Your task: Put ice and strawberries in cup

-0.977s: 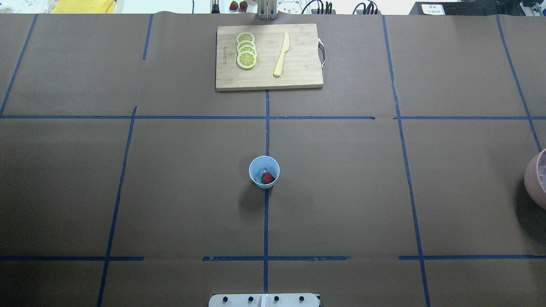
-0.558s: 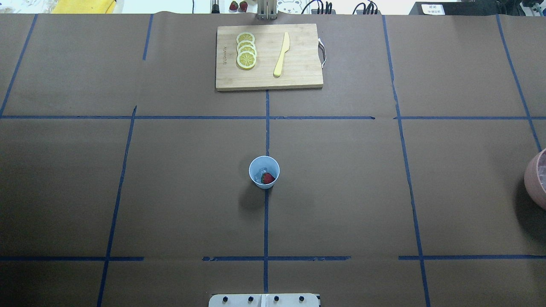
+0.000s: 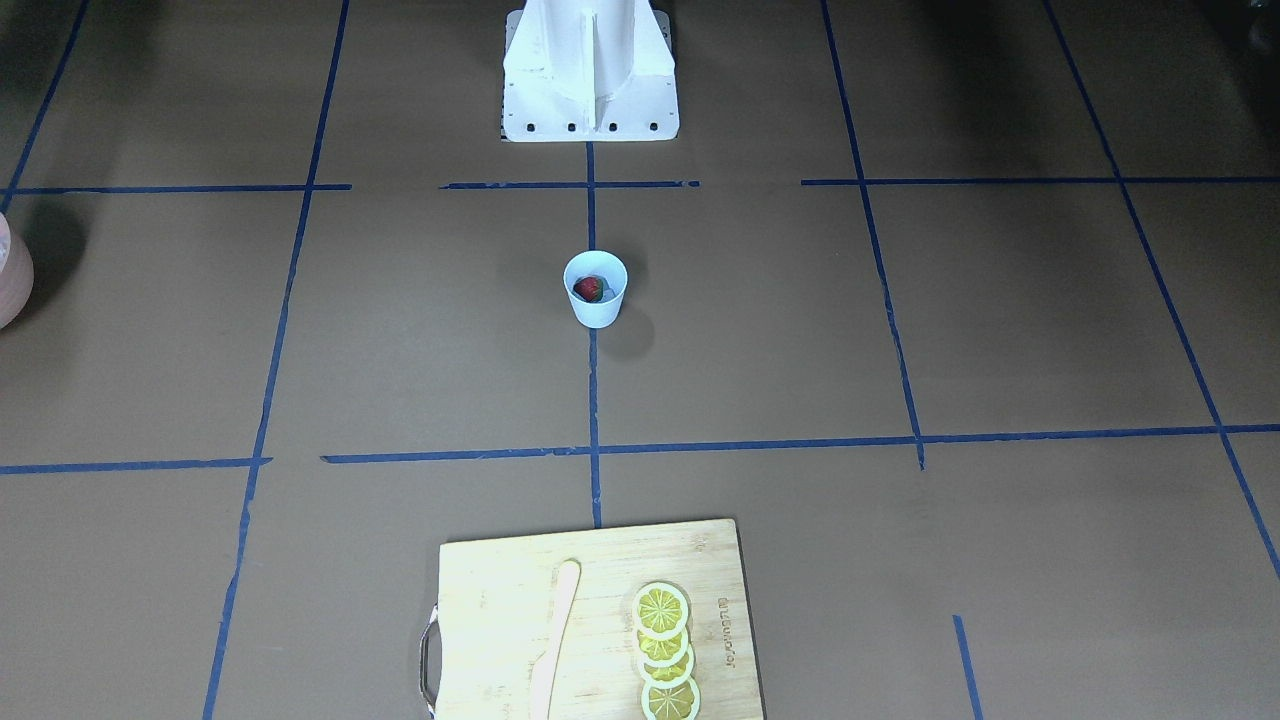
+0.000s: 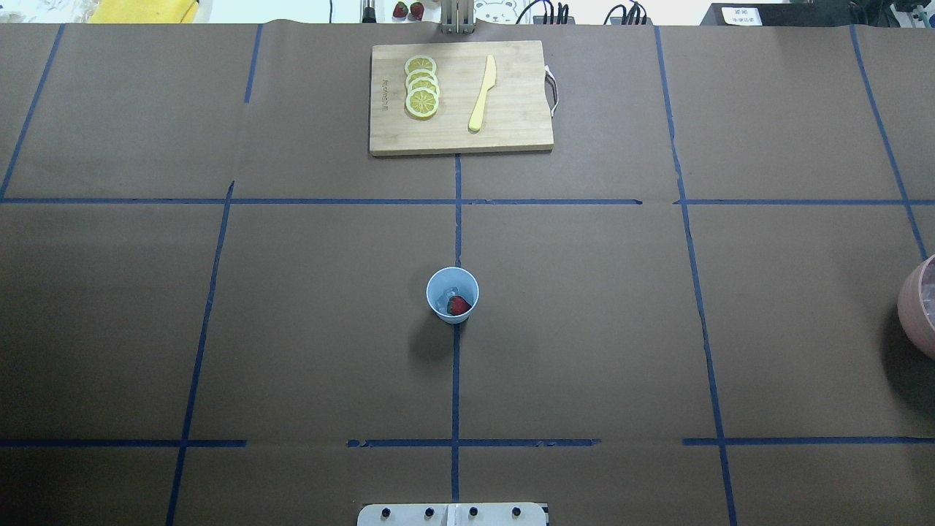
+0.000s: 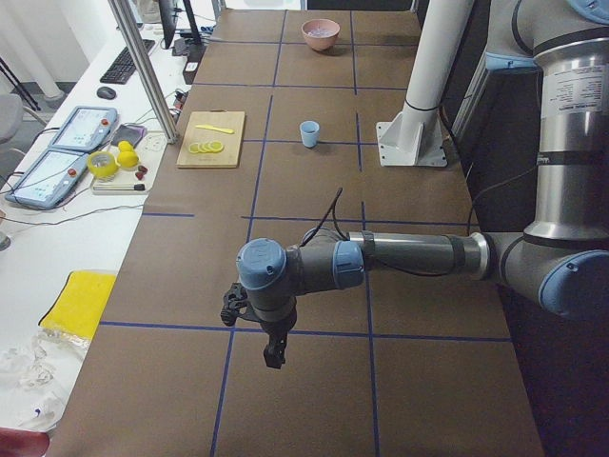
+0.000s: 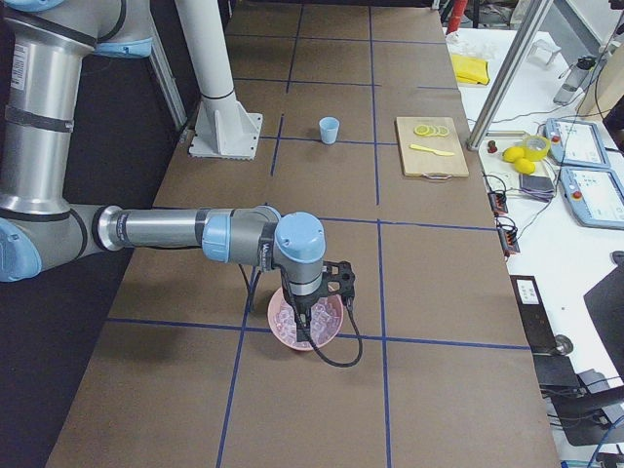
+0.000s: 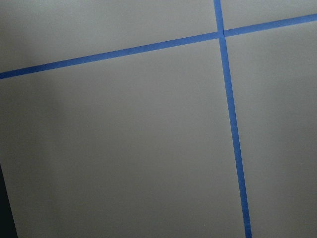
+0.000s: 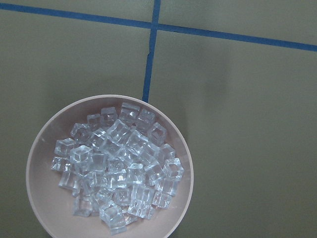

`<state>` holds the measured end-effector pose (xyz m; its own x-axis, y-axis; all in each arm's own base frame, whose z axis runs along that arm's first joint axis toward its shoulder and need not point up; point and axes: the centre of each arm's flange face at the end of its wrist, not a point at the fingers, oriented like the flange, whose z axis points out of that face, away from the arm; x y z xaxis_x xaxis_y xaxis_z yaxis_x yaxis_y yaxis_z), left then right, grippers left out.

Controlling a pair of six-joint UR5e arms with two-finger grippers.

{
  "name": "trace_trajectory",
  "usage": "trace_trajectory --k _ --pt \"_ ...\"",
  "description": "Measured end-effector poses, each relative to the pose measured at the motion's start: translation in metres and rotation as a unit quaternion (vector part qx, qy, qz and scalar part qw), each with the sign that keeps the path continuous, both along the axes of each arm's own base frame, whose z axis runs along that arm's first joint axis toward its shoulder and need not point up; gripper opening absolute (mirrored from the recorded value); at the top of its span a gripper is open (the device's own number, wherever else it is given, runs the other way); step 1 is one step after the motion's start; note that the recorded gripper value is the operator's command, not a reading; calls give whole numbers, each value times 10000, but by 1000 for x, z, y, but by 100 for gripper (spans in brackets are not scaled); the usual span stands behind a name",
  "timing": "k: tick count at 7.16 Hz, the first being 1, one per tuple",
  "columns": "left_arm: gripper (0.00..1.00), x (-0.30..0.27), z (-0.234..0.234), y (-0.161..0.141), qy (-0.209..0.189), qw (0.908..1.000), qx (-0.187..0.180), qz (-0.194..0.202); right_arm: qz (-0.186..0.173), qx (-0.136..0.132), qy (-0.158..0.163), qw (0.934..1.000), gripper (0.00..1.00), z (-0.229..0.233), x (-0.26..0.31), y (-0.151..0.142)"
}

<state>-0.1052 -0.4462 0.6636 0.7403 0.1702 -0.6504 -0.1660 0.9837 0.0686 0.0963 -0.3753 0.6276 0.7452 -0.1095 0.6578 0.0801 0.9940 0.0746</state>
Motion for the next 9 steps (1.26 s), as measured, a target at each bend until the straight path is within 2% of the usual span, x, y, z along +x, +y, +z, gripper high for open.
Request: trace_trajectory --k 9 --pt "100 2 -6 -4 35 10000 80 9 -3 131 12 9999 99 -1 0 -1"
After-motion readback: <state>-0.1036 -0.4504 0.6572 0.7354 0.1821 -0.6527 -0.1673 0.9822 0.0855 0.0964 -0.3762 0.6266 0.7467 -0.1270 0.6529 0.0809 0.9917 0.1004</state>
